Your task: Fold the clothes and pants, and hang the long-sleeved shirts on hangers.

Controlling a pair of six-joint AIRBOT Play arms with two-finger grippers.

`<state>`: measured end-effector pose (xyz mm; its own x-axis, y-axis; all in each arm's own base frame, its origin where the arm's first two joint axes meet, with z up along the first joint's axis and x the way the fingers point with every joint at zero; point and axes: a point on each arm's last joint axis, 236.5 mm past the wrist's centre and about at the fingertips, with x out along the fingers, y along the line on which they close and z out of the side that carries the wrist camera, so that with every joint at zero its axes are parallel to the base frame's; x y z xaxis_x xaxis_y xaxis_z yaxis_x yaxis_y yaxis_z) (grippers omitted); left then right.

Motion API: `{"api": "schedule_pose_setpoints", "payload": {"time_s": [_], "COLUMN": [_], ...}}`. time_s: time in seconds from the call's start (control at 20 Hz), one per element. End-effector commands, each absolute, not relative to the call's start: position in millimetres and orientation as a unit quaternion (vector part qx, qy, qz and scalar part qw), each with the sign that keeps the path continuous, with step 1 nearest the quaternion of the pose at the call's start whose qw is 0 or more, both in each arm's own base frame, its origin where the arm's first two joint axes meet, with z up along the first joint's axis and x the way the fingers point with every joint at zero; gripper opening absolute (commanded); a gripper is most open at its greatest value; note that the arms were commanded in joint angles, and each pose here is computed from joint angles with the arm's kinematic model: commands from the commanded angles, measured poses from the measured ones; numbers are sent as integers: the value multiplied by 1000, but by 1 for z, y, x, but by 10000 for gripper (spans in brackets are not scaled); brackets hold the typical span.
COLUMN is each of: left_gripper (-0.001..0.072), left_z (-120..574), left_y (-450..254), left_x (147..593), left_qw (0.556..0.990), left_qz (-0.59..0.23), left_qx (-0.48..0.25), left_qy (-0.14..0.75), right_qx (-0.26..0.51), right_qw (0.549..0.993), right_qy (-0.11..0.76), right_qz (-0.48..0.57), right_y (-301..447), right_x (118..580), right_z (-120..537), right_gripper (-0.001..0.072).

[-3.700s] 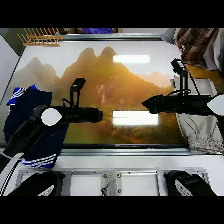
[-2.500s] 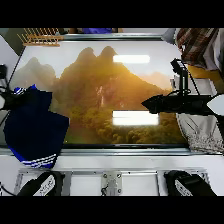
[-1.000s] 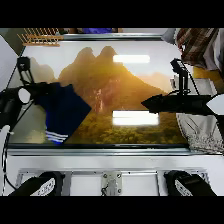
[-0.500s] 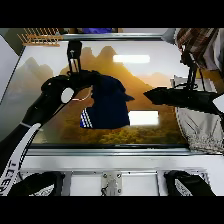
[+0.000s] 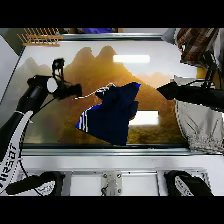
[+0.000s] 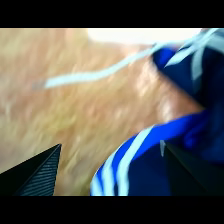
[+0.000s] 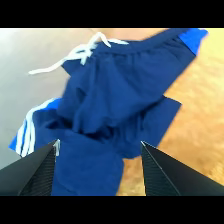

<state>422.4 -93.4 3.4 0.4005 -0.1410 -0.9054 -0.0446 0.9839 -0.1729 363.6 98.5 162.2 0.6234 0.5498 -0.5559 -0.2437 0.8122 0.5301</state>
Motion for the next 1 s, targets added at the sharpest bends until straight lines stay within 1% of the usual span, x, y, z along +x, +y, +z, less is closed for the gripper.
{"api": "schedule_pose_setpoints", "payload": {"time_s": [0.0, 0.05, 0.15, 0.3, 0.35, 0.4, 0.45, 0.65, 0.7, 0.75, 0.85, 0.9, 0.95], "left_gripper": [698, 698, 698, 698, 698, 698, 698, 698, 631, 489, 125, 12, 12], "left_z": [-67, -81, -96, -106, -108, -110, -111, -110, -110, -110, -109, -109, -109], "left_y": [-63, -62, -70, -90, -93, -99, -105, -125, -126, -126, -123, -120, -115], "left_x": [351, 340, 331, 323, 319, 315, 312, 311, 314, 315, 318, 319, 319], "left_qw": [748, 737, 730, 726, 724, 722, 722, 729, 733, 735, 737, 737, 737], "left_qz": [-15, -14, -24, -52, -56, -65, -74, -98, -99, -98, -93, -90, -85], "left_qx": [-146, -168, -198, -218, -213, -203, -194, -170, -168, -169, -173, -177, -182], "left_qy": [647, 654, 654, 651, 654, 658, 660, 655, 652, 649, 646, 646, 646], "right_qx": [213, 218, 228, 232, 232, 232, 233, 242, 258, 272, 281, 281, 281], "right_qw": [865, 858, 843, 817, 808, 801, 794, 782, 781, 781, 781, 777, 774], "right_qy": [401, 414, 439, 479, 492, 503, 513, 536, 538, 537, 538, 543, 548], "right_qz": [214, 212, 212, 222, 226, 227, 227, 205, 184, 164, 150, 149, 147], "right_y": [90, 90, 94, 110, 116, 122, 127, 139, 137, 134, 131, 132, 132], "right_x": [372, 375, 381, 384, 385, 387, 390, 408, 416, 424, 433, 434, 434], "right_z": [137, 127, 106, 73, 62, 50, 38, -11, -22, -32, -45, -51, -57], "right_gripper": [553, 554, 553, 552, 552, 533, 483, 483, 484, 483, 483, 483, 483]}}
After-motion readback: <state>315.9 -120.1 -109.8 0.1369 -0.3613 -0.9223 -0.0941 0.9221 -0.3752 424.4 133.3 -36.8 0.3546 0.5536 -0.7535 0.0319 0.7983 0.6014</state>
